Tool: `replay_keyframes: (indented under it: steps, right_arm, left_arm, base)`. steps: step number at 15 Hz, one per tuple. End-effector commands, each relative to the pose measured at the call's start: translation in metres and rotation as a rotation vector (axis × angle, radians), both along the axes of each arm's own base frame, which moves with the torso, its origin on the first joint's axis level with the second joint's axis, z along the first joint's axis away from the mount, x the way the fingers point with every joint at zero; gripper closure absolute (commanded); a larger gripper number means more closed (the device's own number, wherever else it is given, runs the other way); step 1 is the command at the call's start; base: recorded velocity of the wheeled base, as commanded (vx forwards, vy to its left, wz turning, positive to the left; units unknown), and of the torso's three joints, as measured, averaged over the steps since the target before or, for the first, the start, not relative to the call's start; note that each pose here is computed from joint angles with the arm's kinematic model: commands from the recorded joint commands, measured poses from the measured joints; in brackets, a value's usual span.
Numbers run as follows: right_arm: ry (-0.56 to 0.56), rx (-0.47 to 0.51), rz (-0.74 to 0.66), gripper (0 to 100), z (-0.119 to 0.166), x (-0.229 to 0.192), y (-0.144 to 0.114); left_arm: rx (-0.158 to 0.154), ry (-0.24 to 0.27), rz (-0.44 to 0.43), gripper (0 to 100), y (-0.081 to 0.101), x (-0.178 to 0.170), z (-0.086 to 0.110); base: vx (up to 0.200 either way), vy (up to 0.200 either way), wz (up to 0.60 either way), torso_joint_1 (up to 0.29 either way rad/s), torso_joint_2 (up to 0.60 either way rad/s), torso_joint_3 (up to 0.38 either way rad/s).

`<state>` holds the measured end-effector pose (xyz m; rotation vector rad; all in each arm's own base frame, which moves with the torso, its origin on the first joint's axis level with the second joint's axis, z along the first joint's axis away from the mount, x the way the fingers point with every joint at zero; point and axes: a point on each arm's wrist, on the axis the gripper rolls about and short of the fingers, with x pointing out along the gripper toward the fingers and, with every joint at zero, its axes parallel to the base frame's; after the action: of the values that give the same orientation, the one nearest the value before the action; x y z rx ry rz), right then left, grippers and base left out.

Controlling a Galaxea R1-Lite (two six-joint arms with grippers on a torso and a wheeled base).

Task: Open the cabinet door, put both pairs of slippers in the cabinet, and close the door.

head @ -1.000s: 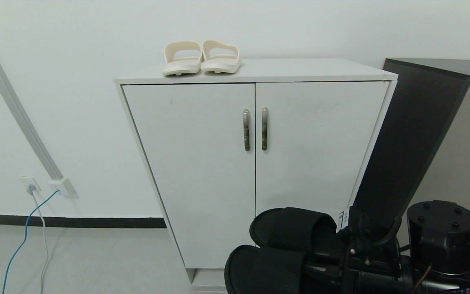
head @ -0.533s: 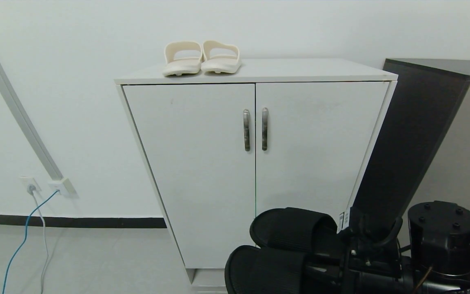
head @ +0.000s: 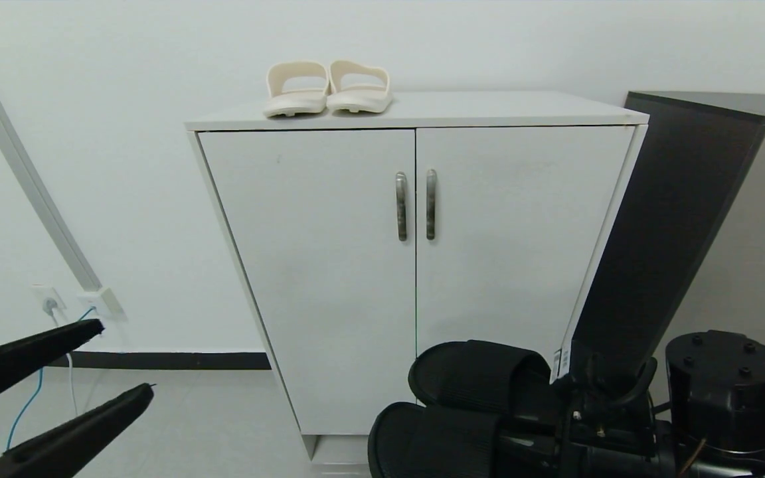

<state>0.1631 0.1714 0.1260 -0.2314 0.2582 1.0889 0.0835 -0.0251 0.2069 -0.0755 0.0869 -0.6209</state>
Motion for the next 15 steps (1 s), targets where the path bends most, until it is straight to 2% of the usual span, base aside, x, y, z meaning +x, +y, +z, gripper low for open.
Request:
replay_keyframes:
  steps: [1,7,11,15]
  right_arm:
    - [-0.003,0.001,0.014,100,0.001,-0.002,0.002]
    - [0.001,0.000,0.013,100,0.000,-0.001,0.003]
    - [-0.001,0.001,0.012,100,0.000,-0.002,0.003]
    - [-0.004,0.004,0.012,100,0.001,-0.002,0.003]
  left_arm:
    - [0.015,0.060,-0.064,0,-0.011,0.022,0.003]
    - [0.039,0.129,-0.113,0,-0.030,0.060,0.008]
    - [0.026,0.097,-0.120,0,-0.042,0.095,0.021]
    - [0.021,0.080,-0.221,0,-0.074,0.120,0.035]
  base:
    - [0.000,0.000,0.00,0.000,0.00,0.000]
    - [0.000,0.000,0.00,0.000,0.00,0.000]
    - [0.000,0.000,0.00,0.000,0.00,0.000]
    - [0.000,0.000,0.00,0.000,0.00,0.000]
